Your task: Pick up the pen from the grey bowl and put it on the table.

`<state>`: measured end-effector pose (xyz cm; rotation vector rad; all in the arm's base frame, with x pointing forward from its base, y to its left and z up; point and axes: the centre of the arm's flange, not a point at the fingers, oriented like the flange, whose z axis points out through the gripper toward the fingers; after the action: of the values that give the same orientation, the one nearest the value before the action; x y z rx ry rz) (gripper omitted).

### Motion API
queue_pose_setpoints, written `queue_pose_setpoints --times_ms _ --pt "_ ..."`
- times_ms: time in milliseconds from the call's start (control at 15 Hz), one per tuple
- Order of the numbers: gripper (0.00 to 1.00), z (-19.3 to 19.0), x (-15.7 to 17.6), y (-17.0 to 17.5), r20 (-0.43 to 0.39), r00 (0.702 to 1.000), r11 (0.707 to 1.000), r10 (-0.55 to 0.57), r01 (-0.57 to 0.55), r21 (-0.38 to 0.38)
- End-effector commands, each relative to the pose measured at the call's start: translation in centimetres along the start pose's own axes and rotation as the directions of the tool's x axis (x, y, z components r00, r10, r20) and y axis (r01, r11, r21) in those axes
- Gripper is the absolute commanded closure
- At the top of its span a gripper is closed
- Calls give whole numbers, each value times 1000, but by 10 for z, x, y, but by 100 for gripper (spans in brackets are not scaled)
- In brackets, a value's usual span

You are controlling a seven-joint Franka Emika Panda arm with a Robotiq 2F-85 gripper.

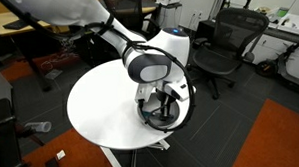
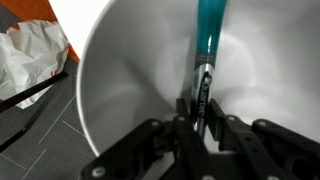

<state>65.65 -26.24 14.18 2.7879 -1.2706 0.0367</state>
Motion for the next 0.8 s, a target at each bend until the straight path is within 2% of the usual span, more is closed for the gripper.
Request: queue_pose_setpoints --times_ms 0,67,400,733 --pt "100 -10 -3 1 20 1000 1000 6 -7 15" --pt "96 -16 -7 3 16 1000 1000 13 -13 17" --pt "95 -47 -22 14 -32 999 999 22 -21 24" --pt "95 -93 -56 21 -75 997 999 -3 6 36"
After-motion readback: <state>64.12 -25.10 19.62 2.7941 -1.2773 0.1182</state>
